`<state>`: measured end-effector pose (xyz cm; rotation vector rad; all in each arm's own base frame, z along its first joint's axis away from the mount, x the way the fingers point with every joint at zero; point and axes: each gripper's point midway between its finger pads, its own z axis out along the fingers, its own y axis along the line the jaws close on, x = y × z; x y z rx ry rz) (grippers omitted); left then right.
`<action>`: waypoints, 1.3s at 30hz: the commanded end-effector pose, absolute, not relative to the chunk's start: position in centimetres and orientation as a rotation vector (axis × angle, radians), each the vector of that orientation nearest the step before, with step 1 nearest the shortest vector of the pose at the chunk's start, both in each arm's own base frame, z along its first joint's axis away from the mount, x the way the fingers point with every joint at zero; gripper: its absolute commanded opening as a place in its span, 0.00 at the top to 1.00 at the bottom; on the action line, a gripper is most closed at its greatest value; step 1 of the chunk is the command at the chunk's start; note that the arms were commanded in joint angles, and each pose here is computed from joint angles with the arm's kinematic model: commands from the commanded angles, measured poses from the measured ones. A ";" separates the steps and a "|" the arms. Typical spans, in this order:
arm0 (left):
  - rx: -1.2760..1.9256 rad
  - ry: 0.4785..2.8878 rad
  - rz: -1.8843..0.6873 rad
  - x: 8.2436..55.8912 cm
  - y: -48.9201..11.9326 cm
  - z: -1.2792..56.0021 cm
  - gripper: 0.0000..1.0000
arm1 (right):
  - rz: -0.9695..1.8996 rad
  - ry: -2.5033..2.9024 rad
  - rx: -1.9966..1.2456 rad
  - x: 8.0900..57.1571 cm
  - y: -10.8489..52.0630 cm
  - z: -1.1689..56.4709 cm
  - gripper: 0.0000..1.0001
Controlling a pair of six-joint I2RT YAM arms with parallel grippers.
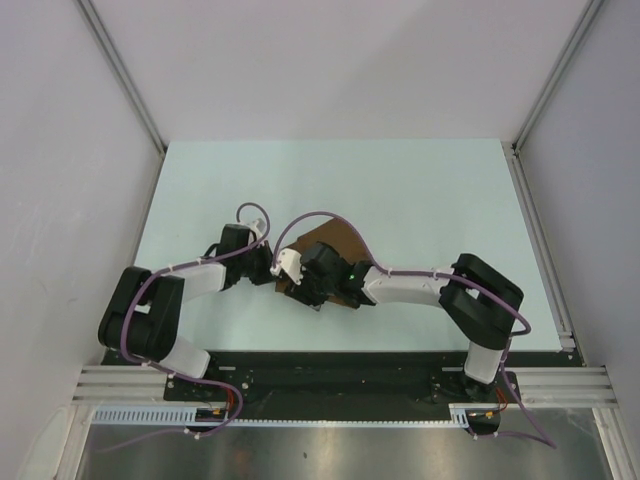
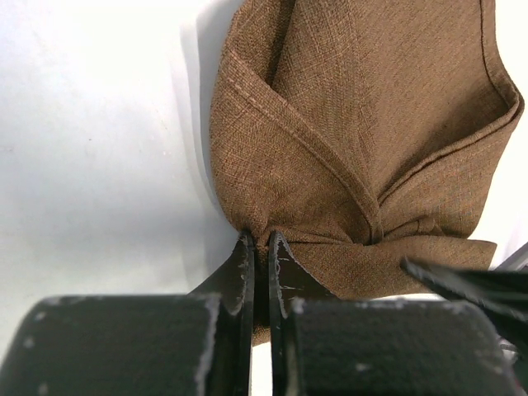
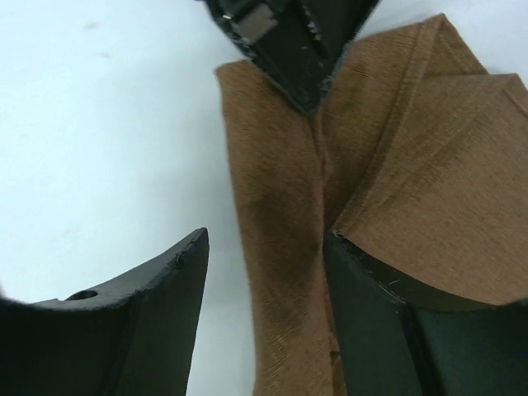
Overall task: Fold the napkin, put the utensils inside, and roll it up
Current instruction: Roll the napkin with the utensil
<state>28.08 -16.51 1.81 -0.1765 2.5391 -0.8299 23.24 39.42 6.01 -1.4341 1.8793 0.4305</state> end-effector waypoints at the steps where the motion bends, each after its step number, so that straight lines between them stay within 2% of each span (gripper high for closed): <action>1: -0.177 2.615 -0.756 27.4 -15.5 0.5 1.00 | 0.344 1.780 -1.397 25.6 40.6 6.5 0.38; 10: -0.159 2.610 -0.762 27.7 -15.7 1.0 1.00 | 0.297 1.860 -1.456 25.6 39.8 2.8 0.41; 13: -0.146 2.592 -0.792 28.0 -16.1 1.5 1.00 | 0.305 1.939 -1.454 25.5 38.8 1.5 0.46; 15: -0.140 2.580 -0.804 28.1 -16.3 1.8 0.95 | 0.364 1.991 -1.450 25.8 38.8 1.2 0.64; 16: -0.138 2.568 -0.807 28.4 -16.4 2.1 0.91 | 0.390 2.044 -1.458 25.3 38.3 0.8 0.74; 17: -0.140 2.551 -0.794 28.7 -16.2 2.6 0.79 | 0.425 2.068 -1.465 25.0 38.2 0.8 0.78; 19: -0.150 2.527 -0.763 29.2 -15.9 3.3 0.64 | 0.556 2.135 -1.480 24.1 37.9 0.8 0.85; 20: -0.154 2.492 -0.740 29.7 -15.5 4.2 0.50 | 0.615 2.166 -1.472 23.7 37.8 0.9 0.87; 21: -0.165 2.482 -0.720 29.9 -15.2 4.6 0.42 | 0.731 2.203 -1.497 22.3 38.1 1.1 0.88; 22: -0.176 2.469 -0.703 30.0 -14.9 5.0 0.29 | 0.777 2.242 -1.475 22.5 37.7 1.2 0.90; 25: -0.196 2.413 -0.635 30.1 -13.8 6.2 0.18 | 0.967 2.337 -1.461 21.0 37.7 1.6 0.93; 35: -0.069 2.228 -0.721 27.4 -15.0 7.5 0.17 | 1.541 2.456 -1.327 18.8 38.6 4.2 1.00; 39: 0.009 2.148 -0.758 26.6 -16.4 8.1 0.16 | 1.637 2.520 -1.274 19.5 38.6 4.0 1.00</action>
